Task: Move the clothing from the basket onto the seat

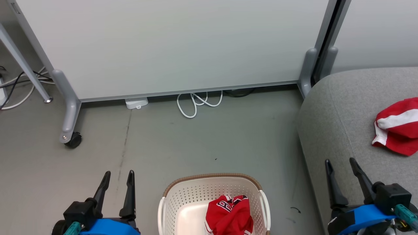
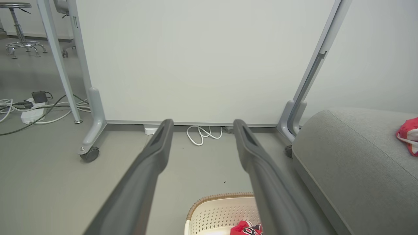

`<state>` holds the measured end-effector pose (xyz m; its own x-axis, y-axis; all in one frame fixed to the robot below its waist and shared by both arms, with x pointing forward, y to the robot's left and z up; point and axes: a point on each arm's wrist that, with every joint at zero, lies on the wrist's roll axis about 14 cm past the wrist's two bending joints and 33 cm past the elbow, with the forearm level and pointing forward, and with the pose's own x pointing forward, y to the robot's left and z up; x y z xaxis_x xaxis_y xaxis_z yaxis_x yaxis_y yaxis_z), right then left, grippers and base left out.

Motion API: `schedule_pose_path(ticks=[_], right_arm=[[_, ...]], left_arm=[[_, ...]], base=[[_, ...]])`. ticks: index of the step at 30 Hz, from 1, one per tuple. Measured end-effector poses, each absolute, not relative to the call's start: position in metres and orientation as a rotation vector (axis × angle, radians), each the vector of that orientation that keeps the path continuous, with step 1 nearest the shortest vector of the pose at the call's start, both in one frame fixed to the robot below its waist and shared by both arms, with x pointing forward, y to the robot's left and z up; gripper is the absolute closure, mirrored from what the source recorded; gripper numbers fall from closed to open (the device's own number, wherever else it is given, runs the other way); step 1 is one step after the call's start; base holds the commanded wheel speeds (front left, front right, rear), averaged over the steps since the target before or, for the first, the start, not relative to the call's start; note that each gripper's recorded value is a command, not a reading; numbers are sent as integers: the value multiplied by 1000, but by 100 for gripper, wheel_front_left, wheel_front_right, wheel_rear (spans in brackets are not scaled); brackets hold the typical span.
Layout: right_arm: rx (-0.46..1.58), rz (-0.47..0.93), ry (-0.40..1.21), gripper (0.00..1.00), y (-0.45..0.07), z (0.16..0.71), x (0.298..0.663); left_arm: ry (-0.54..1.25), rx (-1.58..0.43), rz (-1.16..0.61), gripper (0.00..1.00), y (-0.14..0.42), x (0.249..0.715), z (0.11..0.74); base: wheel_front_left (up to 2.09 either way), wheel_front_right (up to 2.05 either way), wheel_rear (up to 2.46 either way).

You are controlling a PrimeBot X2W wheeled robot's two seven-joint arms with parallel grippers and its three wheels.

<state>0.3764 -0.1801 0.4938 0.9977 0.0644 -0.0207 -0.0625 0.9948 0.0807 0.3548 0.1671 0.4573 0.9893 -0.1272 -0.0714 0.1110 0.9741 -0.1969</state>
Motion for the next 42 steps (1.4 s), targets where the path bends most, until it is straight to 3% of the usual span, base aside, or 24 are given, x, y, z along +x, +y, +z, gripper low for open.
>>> schedule_pose_path(ticks=[19, 42], right_arm=[[88, 86, 55, 0, -172, 476, 398], [111, 12, 230, 0, -198, 390, 428]], left_arm=[[241, -194, -282, 0, 113, 398, 407], [837, -173, -637, 0, 4, 392, 205]], base=[[0, 0, 0], [0, 0, 0]])
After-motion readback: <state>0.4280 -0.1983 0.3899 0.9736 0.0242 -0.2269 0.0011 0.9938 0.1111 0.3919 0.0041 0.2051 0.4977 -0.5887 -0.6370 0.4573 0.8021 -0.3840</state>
